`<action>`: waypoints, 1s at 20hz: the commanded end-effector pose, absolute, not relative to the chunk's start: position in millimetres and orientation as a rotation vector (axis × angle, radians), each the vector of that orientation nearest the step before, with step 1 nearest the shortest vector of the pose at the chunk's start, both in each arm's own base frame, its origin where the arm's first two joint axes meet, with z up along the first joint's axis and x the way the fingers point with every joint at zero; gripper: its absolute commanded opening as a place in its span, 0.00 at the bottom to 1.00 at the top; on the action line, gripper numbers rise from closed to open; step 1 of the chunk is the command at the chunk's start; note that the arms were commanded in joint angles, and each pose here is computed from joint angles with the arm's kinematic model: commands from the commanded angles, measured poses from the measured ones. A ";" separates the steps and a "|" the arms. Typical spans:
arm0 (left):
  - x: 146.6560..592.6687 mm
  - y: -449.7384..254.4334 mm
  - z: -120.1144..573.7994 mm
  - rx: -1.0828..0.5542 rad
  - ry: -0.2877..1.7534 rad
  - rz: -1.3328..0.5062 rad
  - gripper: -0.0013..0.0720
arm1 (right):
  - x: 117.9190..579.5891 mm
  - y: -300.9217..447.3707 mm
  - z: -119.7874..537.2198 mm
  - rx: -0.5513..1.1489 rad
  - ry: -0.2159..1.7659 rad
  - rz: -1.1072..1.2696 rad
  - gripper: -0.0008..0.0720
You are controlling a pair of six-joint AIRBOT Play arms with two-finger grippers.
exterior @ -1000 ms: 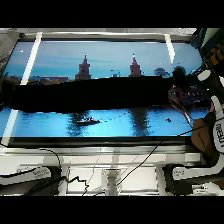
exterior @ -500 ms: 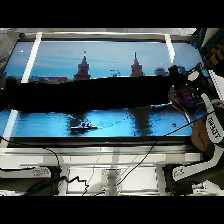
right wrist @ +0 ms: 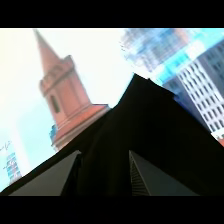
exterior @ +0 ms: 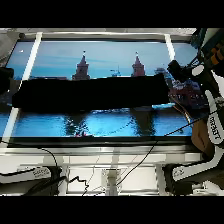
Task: Fold the clothes and pants, and hang the long-sleeved shirts on hangers.
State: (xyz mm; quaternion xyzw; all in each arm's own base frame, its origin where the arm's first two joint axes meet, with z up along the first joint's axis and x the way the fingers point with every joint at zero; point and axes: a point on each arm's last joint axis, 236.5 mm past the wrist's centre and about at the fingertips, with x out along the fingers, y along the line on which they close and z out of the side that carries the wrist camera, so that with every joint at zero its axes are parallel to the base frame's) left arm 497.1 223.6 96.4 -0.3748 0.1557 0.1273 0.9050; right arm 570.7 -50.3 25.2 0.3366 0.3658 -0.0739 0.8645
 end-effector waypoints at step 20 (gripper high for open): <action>342.7 254.7 -56.3 -1.088 0.631 0.332 0.98 | 527.0 -25.9 73.4 0.509 0.877 -0.007 0.48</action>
